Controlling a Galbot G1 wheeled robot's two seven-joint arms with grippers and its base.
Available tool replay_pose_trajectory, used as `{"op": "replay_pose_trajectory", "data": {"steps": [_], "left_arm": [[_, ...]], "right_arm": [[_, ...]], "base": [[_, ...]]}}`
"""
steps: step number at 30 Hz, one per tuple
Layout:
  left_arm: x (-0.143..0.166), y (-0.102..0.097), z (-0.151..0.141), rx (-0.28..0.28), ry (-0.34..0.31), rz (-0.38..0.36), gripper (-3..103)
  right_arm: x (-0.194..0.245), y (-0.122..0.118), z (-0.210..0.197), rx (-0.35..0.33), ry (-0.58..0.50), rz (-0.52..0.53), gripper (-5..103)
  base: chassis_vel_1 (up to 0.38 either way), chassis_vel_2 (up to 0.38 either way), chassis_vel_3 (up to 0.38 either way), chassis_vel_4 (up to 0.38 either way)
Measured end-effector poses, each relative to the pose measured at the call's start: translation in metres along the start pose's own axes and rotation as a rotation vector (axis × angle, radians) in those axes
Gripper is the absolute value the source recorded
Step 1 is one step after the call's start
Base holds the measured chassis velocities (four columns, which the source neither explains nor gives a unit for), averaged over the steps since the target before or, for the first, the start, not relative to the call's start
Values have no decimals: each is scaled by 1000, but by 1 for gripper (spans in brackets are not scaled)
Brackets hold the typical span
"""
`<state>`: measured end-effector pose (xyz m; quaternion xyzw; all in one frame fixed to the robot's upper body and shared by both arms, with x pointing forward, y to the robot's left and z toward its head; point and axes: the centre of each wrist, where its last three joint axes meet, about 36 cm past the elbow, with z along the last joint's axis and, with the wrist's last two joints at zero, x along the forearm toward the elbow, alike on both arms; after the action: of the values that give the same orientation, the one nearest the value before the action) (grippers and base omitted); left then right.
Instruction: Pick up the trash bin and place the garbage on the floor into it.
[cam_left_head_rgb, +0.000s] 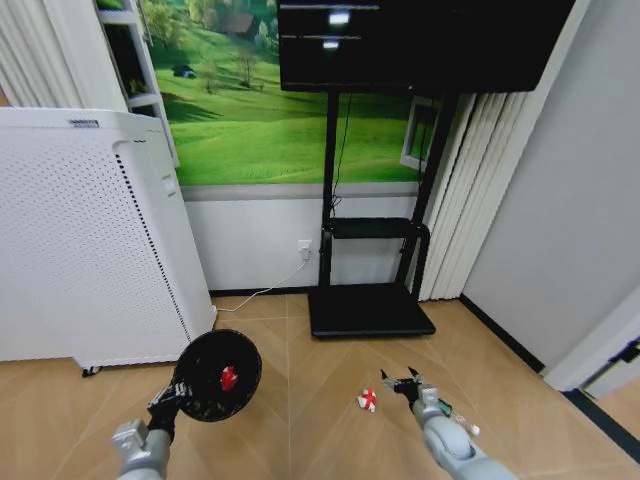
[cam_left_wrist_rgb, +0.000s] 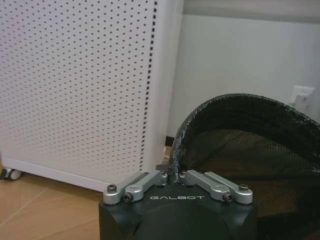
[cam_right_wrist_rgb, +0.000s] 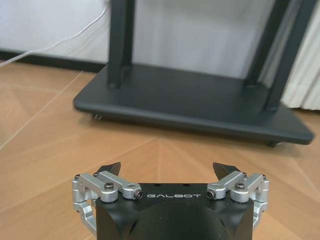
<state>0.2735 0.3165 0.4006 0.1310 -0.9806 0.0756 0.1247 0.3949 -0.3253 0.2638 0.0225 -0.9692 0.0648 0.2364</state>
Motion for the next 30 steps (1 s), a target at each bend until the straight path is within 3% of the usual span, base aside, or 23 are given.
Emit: {"op": "replay_pose_trajectory", "data": {"steps": [1,3,10,21,30], "left_arm": [[0,0,0,0,0,0,3],[-9,21,6,-45,33,-55,3],[-27,33,17,-74,60,-83,3],[-37,23,12,-66,43,-45,3],[-33,5,8,-62,31,14,3]], "right_arm": [[0,0,0,0,0,0,100],[-14,24,13,55,59,-52,100],[-35,47,40,80,145,-86,100],[-59,71,66,54,230,-78,100],[-75,116,77,20,268,-95,100]], "base": [[0,0,0,0],[0,0,0,0],[0,0,0,0],[0,0,0,0],[0,0,0,0]]}}
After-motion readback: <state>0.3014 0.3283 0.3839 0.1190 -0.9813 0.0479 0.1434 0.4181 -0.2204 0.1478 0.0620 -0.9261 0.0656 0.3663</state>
